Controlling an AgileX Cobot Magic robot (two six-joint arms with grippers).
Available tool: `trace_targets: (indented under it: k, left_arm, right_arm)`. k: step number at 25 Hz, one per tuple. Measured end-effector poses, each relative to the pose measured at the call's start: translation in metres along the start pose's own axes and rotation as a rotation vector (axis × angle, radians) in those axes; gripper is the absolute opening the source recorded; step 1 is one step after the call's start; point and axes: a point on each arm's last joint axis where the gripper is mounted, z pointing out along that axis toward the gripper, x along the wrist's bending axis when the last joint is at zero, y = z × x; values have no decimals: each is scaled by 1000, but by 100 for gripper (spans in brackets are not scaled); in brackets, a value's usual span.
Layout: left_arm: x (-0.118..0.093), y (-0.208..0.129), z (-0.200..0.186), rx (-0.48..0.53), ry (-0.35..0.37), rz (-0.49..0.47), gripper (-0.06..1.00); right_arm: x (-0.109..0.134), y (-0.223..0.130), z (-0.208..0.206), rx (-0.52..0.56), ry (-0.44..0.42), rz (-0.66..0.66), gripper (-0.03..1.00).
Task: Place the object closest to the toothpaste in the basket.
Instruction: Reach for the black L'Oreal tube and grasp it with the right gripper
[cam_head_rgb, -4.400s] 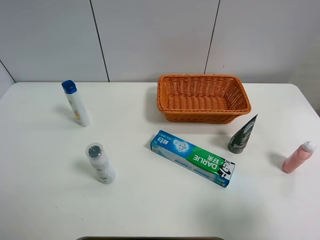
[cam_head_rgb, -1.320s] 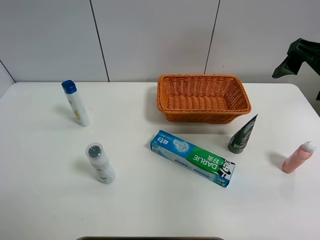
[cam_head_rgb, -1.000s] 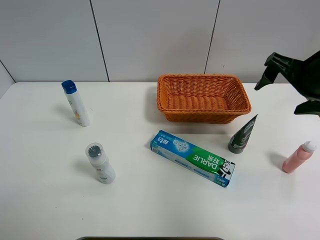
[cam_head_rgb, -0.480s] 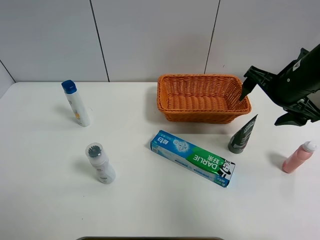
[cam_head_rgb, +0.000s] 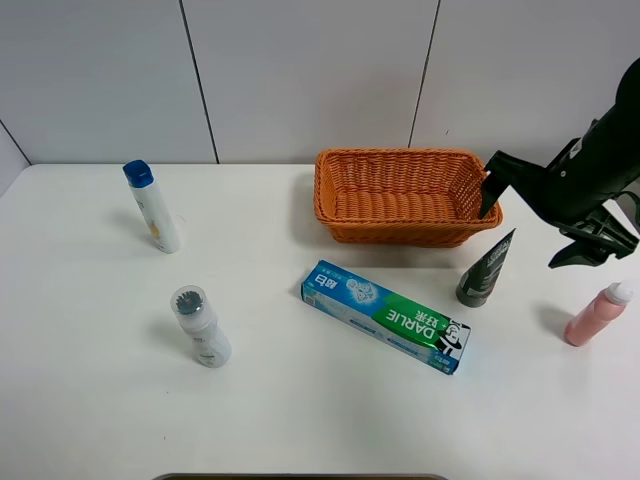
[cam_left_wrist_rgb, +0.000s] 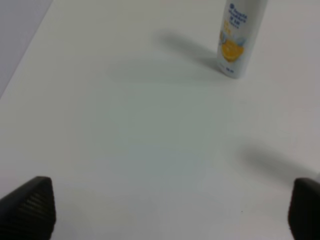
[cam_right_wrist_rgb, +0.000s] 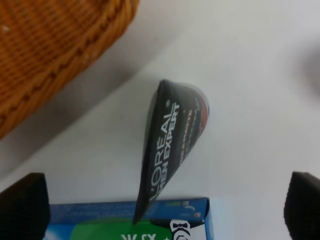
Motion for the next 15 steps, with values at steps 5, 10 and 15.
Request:
trace_targets:
  k: [5,10,15]
  left_arm:
    - [0,0,0,0,0,0,94]
    - [0,0,0,0,0,0,94]
    - [0,0,0,0,0,0,94]
  right_arm:
    - [2,0,25,55,-43,-3,97]
    - [2,0,40,75,-64,-13,97]
    - [3,1,53,85,-74,-33,97]
